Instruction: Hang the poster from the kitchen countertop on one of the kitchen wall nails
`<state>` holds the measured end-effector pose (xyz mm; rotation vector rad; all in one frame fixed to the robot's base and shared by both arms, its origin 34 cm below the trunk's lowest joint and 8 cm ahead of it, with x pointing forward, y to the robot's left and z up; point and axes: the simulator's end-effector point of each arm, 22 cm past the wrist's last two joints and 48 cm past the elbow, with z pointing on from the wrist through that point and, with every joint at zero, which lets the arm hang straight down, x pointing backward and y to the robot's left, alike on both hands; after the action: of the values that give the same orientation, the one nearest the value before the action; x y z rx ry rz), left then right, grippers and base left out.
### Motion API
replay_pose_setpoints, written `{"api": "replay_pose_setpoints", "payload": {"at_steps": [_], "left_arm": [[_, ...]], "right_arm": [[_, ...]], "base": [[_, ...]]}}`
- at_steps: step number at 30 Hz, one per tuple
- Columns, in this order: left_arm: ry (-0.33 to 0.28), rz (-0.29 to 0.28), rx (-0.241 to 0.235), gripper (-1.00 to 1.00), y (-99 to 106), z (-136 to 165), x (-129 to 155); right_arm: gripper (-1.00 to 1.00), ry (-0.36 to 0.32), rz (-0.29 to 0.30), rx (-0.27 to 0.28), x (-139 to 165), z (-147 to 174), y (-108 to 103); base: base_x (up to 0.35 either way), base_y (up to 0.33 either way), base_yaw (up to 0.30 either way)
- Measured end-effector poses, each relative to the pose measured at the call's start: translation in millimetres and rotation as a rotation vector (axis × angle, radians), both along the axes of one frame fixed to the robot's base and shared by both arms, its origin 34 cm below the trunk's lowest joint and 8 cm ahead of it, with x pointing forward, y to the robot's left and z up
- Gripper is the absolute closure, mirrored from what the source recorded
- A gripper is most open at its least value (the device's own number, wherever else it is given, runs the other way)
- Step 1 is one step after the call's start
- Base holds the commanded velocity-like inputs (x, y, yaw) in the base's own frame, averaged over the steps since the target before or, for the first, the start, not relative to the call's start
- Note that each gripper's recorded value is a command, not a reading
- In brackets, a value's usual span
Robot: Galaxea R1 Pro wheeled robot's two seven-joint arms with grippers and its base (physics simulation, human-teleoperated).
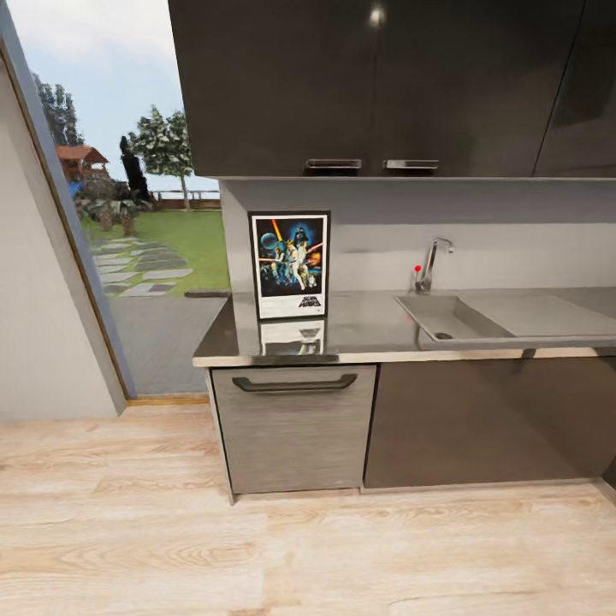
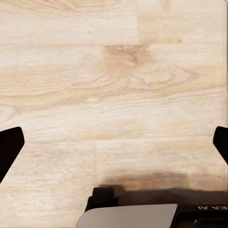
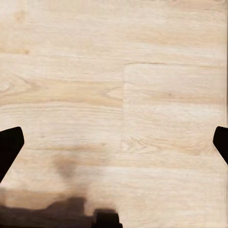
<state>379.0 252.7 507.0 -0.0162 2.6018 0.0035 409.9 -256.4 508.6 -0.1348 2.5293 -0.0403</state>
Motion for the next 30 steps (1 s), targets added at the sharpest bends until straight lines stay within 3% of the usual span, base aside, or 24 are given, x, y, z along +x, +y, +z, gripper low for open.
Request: {"api": "replay_pose_setpoints", "payload": {"at_steps": [23, 24, 26, 29, 30], "left_arm": [[-0.012, -0.003, -0.003, -1.0, -1.2, 2.5, 4.4], [-0.085, -0.006, -0.006, -1.0, -2.0, 22.1, 34.1], [-0.132, -0.004, -0.006, -1.0, -1.0, 36.2, 52.6], [-0.308, 0.01, -0.005, -1.0, 6.2, 96.7, 115.3], [-0.332, 0.01, -0.006, -1.0, 6.8, 107.6, 124.3]], "right_arm": [[-1.0, -0.008, -0.014, 0.0, 3.1, 1.8, -4.6], [-1.0, -0.009, -0.015, -0.001, 3.4, 2.0, -5.1], [-1.0, -0.011, -0.015, -0.001, 3.7, 2.2, -5.3], [-1.0, -0.038, -0.013, -0.002, 8.6, 5.8, -5.8], [-1.0, -0.04, -0.013, -0.003, 9.0, 6.1, -5.8]], "base": [[0.024, -0.031, 0.01], [0.0, 0.0, 0.0], [0.0, 0.0, 0.0], [0.0, 0.0, 0.0], [0.0, 0.0, 0.0]]}}
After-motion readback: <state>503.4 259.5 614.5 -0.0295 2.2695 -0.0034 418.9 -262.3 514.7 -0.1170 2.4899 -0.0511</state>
